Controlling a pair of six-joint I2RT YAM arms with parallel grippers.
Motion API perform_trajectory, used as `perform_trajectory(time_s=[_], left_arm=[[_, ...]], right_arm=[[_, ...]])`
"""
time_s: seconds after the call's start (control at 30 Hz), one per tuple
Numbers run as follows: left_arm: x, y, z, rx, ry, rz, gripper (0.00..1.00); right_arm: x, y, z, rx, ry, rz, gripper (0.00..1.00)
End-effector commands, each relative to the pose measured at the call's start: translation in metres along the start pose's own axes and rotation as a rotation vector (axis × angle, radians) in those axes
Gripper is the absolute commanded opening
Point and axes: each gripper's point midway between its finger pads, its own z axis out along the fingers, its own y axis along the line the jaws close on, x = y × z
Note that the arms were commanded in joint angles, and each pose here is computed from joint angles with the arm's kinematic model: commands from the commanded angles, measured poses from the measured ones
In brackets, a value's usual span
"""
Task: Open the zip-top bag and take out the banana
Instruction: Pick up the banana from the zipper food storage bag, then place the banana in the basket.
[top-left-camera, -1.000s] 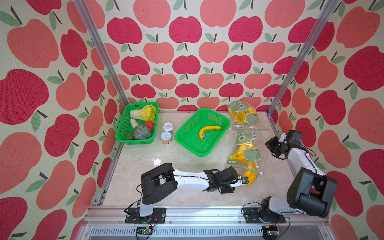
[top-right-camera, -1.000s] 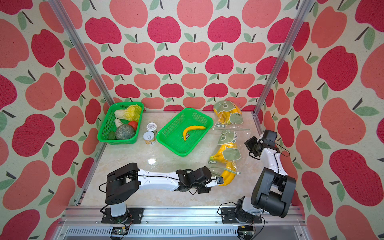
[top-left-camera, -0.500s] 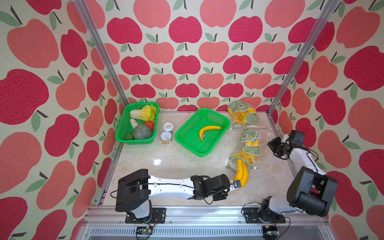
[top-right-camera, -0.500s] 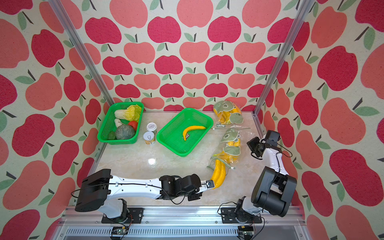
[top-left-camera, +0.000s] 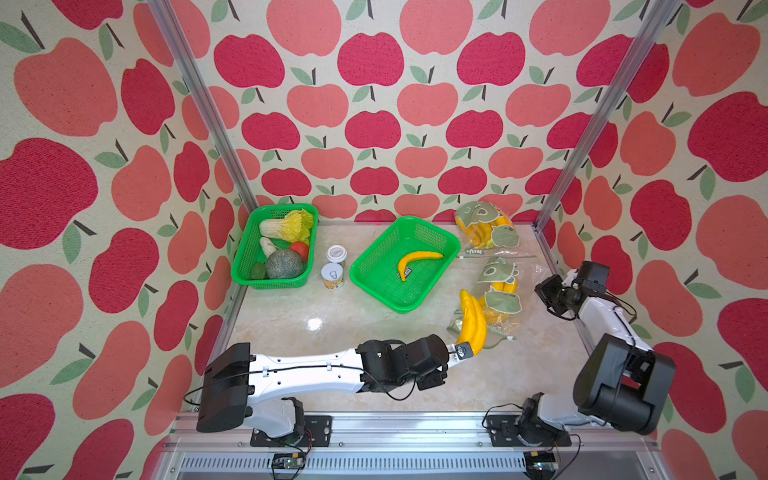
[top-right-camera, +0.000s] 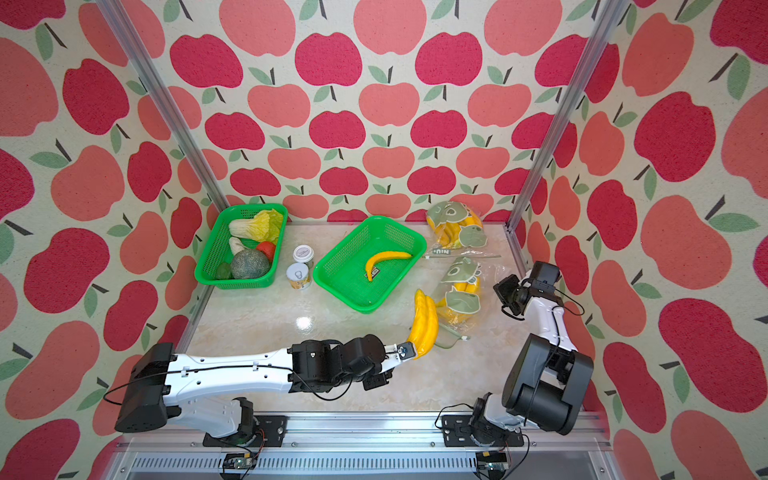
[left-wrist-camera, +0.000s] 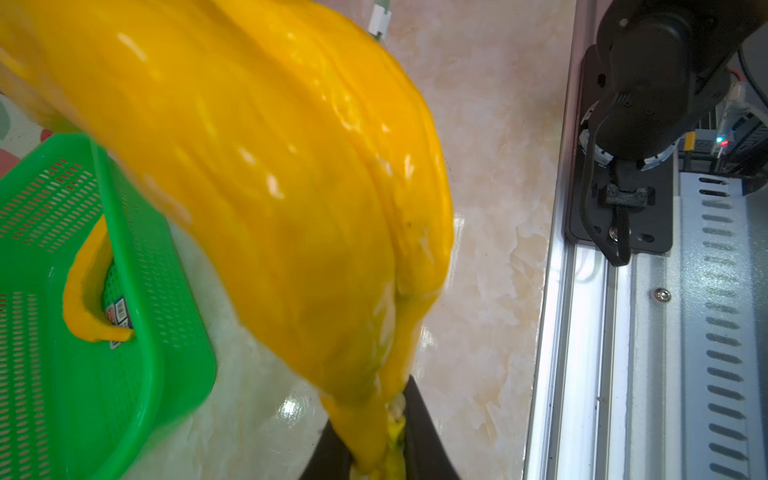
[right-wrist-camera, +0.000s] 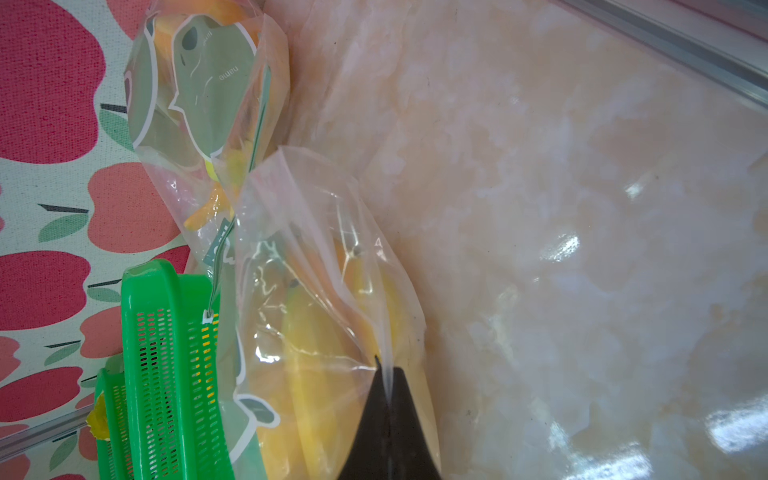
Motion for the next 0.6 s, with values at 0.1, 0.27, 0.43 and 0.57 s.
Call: perform_trajectory(time_s=[0.1,0.27,0.43,0.57], left_arm=[[-0.031,0.056,-0.037,-0.078,-0.065,0.021,0.13],[-0.029,0.128,-0.038,-0.168,-0.048,-0.137,0.13],[-0.009,0.191,0.007,-0.212,0.074,-0.283,0.12],[0.019,0.224,0.054,-0.225,0.189,-0.341,0.10]], right_arm=[[0.009,-0.003,-0.006,-0.001,0.016,-0.005,0.00],[0.010,-0.002,-0.005,-0.010,0.016,0.004,0.00],[0.013,-0.004,-0.005,-0.013,0.021,0.006,0.00],[0.017,-0.006,-0.004,-0.007,0.029,0.004,0.00]])
